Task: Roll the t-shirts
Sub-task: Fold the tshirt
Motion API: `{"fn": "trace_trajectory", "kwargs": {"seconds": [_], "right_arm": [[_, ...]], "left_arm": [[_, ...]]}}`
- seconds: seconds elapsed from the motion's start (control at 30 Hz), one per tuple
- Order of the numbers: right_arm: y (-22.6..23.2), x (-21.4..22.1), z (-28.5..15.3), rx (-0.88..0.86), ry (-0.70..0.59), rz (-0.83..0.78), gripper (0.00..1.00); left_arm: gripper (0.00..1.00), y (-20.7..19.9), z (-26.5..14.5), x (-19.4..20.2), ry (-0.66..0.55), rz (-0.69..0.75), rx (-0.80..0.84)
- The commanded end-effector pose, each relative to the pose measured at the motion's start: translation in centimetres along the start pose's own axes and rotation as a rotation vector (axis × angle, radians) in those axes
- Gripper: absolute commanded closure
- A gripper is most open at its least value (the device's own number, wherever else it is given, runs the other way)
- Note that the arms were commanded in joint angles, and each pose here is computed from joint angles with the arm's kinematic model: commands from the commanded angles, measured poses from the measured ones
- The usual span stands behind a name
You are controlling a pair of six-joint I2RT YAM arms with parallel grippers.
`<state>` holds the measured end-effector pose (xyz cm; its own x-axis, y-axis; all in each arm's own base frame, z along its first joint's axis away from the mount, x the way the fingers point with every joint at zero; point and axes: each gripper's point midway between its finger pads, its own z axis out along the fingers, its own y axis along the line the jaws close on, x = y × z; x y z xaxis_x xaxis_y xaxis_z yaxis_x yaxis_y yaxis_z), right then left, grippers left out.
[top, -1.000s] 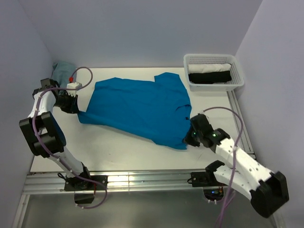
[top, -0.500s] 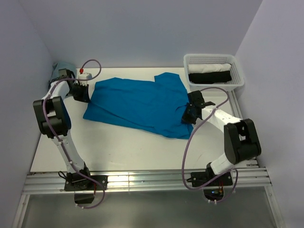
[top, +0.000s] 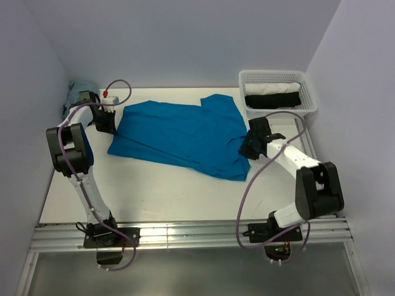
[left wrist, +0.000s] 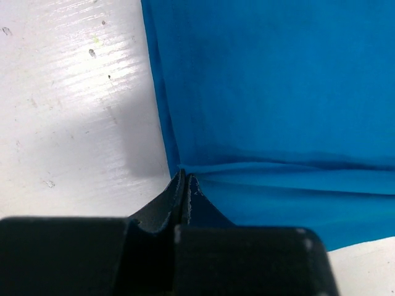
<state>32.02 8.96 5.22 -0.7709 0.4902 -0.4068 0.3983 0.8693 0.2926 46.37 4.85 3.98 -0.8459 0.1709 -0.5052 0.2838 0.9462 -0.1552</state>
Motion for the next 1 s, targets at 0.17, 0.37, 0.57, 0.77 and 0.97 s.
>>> {"fn": "trace_trajectory", "kwargs": {"seconds": [0.17, 0.37, 0.57, 0.77, 0.97], "right_arm": [[-0.3, 2.6, -4.8, -0.118, -0.076, 0.045, 0.58], [-0.4, 7.1, -5.5, -0.214, -0.032, 0.092, 0.57], [0.0, 8.1, -4.7, -0.227, -0.018, 0.107, 0.56], [-0.1, 7.9, -3.9, -0.2, -0.025, 0.119, 0.56], [-0.1, 7.8, -3.2, -0.184, -0.018, 0.122, 0.56]], "left_arm": [[1.0, -0.1, -0.6, -1.8, -0.039, 0.042, -0.023], [1.0, -0.3, -0.8, -1.7, -0.04, 0.051, -0.019], [1.0, -0.6, -0.7, -1.8, -0.04, 0.05, -0.01], [1.0, -0.9, -0.8, -2.1, -0.042, 0.054, -0.006], [1.0, -1.1, -0.8, -2.3, -0.041, 0.061, -0.002]]}}
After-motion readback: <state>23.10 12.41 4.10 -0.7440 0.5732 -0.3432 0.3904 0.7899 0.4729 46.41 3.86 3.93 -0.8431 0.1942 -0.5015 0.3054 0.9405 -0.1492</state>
